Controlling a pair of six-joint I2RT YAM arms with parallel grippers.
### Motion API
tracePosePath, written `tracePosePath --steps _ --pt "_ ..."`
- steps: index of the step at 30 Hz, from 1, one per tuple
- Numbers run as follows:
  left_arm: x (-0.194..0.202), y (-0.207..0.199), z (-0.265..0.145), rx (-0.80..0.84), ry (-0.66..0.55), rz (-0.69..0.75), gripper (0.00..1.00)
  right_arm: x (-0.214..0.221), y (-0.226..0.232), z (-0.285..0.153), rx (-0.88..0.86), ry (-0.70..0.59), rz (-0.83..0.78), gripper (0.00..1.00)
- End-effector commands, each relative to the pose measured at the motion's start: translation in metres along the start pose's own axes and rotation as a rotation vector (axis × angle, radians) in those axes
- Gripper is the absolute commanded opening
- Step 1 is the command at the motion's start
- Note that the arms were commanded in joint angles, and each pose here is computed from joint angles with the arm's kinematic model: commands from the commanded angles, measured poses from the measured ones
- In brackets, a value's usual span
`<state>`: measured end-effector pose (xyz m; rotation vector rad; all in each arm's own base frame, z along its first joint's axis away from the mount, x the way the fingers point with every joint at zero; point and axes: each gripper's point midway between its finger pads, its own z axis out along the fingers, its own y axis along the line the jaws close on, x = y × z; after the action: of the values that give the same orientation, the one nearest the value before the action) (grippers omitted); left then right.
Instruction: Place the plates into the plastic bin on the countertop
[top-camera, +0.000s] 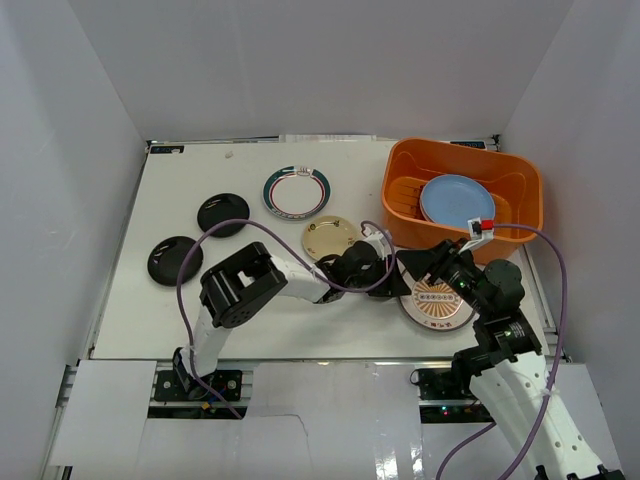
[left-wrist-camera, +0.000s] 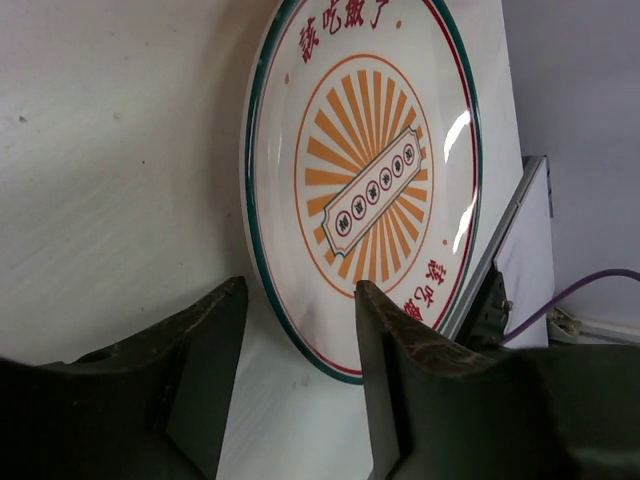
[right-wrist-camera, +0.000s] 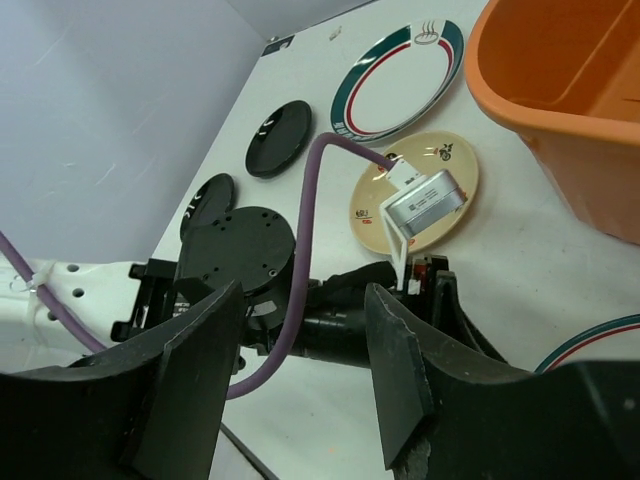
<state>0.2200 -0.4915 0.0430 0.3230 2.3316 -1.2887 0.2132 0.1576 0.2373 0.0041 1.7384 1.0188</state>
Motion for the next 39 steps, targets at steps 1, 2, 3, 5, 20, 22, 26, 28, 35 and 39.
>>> tracePosePath --steps 1,2,3,5,20,22,26,28,35,39 --pt "0.003 0.01 0.011 -0.043 -0.001 -0.015 0.57 0.0 0.011 -0.004 -0.052 -0.006 -0.003 0.57" --pt "0.003 0.012 0.012 -0.048 -0.001 -0.019 0.55 0.005 0.007 -0.005 -0.039 0.014 0.005 0.57" --pt "0.003 0.013 0.014 -0.055 -0.003 -0.021 0.5 0.005 0.008 -0.005 -0.042 0.015 0.004 0.57" --pt "0.003 0.016 0.018 -0.063 -0.004 -0.022 0.43 0.006 0.009 -0.007 -0.042 0.022 -0.001 0.57" --pt "-0.018 -0.021 -0.106 0.037 -0.148 0.013 0.0 0.007 0.026 -0.018 -0.073 0.104 -0.048 0.73" --pt "-0.025 -0.017 -0.13 0.008 -0.181 0.025 0.0 0.008 0.025 -0.018 -0.073 0.113 -0.055 0.81" --pt "-0.043 -0.009 -0.187 -0.011 -0.261 0.027 0.0 0.012 0.021 -0.015 -0.064 0.141 -0.073 0.94" --pt "-0.055 0.0 -0.222 -0.016 -0.329 0.004 0.0 0.022 0.017 -0.011 -0.066 0.195 -0.069 0.98" --pt "-0.065 0.012 -0.28 -0.054 -0.431 0.003 0.0 0.044 0.02 0.0 -0.147 0.277 -0.024 0.97" --pt "-0.067 0.009 -0.285 -0.042 -0.449 0.013 0.0 0.055 0.033 0.007 -0.201 0.324 0.012 0.88"
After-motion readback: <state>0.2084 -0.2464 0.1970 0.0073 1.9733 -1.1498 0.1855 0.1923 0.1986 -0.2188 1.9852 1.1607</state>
